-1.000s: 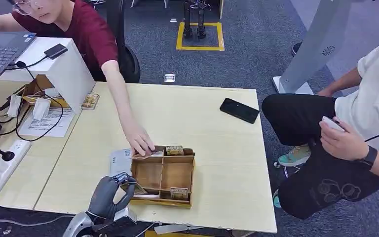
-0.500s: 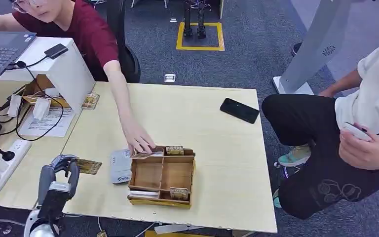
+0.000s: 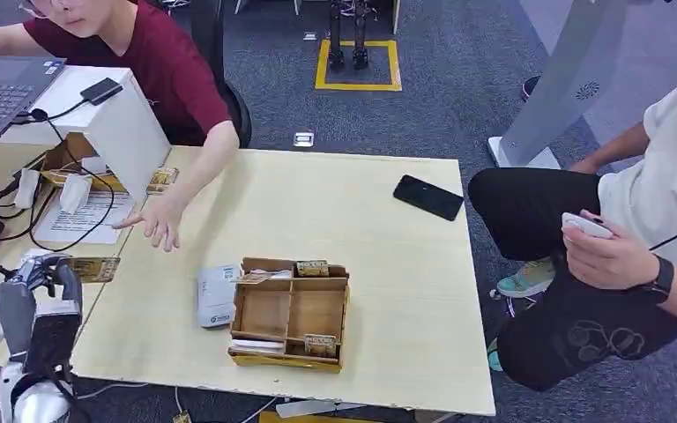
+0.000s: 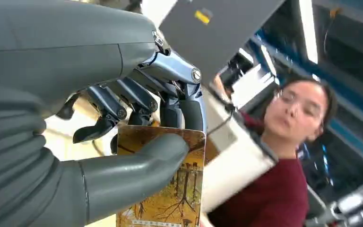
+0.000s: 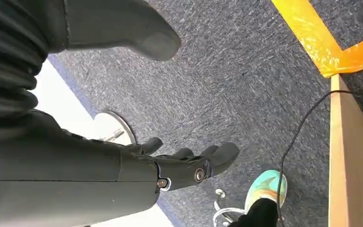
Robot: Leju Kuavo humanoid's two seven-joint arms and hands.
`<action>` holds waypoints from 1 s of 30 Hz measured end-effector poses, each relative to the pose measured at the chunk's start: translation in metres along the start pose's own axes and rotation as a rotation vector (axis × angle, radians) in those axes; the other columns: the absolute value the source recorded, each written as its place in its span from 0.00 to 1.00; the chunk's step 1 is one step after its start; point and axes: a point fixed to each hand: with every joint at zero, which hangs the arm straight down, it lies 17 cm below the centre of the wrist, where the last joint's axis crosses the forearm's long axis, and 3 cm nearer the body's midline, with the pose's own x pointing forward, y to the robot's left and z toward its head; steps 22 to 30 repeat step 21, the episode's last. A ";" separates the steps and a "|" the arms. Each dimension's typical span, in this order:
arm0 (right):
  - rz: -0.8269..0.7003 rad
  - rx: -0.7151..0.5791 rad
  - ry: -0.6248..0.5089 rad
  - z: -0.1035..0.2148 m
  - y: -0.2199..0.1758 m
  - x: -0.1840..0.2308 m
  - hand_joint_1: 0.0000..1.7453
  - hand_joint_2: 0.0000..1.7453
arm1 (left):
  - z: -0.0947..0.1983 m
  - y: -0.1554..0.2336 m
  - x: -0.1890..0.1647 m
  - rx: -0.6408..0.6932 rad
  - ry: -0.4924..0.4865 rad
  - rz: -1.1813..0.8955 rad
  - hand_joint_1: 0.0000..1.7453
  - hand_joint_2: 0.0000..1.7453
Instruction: Pass the card to the sensor for recognition and then transmit it.
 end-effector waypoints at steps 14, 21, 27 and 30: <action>-0.001 0.001 -0.002 0.000 0.001 0.002 0.00 1.00 | -0.013 -0.006 -0.013 0.007 0.026 -0.014 1.00 1.00; 0.002 0.003 0.003 0.001 0.002 0.001 0.00 1.00 | -0.011 -0.009 -0.016 0.003 0.037 -0.011 1.00 1.00; 0.002 0.003 0.003 0.001 0.002 0.001 0.00 1.00 | -0.011 -0.009 -0.016 0.003 0.037 -0.011 1.00 1.00; 0.002 0.003 0.003 0.001 0.002 0.001 0.00 1.00 | -0.011 -0.009 -0.016 0.003 0.037 -0.011 1.00 1.00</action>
